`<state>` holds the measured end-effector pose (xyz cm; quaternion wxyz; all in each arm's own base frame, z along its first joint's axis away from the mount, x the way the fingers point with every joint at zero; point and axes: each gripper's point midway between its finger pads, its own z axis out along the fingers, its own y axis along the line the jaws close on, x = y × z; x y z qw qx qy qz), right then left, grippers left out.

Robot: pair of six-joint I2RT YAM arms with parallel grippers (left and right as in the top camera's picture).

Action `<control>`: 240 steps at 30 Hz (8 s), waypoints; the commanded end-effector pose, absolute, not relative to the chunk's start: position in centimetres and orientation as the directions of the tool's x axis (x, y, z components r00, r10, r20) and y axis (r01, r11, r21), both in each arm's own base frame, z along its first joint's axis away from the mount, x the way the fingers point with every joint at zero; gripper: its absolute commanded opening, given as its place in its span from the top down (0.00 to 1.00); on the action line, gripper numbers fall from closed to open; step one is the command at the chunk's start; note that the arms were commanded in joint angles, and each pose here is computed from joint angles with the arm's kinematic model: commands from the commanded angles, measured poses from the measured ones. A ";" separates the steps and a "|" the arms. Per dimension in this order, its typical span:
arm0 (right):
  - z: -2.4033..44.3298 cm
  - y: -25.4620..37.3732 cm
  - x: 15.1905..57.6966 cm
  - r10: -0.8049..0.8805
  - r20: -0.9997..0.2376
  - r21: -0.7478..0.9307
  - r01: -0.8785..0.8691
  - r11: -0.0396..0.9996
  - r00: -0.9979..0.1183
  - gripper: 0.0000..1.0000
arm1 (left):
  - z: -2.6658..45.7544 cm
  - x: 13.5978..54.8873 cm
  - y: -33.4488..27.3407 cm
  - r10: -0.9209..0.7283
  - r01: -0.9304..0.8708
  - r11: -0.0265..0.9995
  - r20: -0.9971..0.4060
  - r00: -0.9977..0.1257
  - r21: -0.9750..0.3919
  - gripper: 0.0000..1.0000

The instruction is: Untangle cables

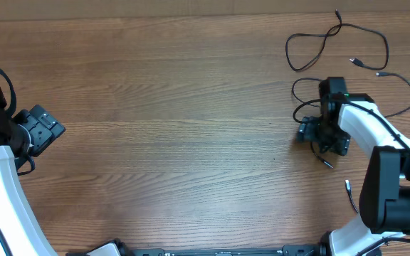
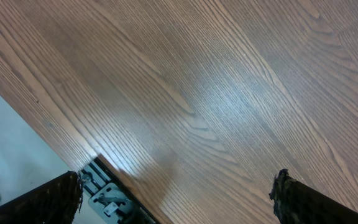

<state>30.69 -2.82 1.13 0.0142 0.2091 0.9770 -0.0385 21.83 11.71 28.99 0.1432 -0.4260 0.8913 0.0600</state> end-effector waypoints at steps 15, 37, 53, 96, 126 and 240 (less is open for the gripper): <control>-0.2 -2.1 30.1 0.376 -0.004 0.025 0.376 0.926 -0.927 0.61 | 28.8 21.7 11.8 -0.755 -0.788 0.616 -0.300 -0.583 -0.017 0.00; 1.1 -0.6 26.2 0.430 0.151 0.044 0.441 0.897 -0.890 0.96 | 28.8 21.7 11.8 -0.755 -0.788 0.616 -0.300 -0.583 -0.017 0.01; 3.1 -0.1 24.4 0.501 0.188 0.037 0.516 0.856 -0.845 0.40 | 28.8 21.7 11.8 -0.755 -0.788 0.616 -0.300 -0.583 -0.017 0.00; 10.9 -26.6 20.9 0.997 -0.078 0.165 0.986 0.005 0.008 0.00 | 28.8 21.7 11.8 -0.755 -0.788 0.616 -0.299 -0.584 -0.017 0.00; 7.2 -30.8 18.8 0.978 -0.203 -0.030 0.998 -0.058 0.050 0.27 | 28.8 21.7 11.8 -0.755 -0.788 0.616 -0.300 -0.583 -0.017 0.00; 13.4 -3.1 36.0 0.415 -0.266 0.210 0.368 0.906 -0.870 0.00 | 28.8 21.7 11.8 -0.755 -0.788 0.616 -0.300 -0.583 -0.017 0.00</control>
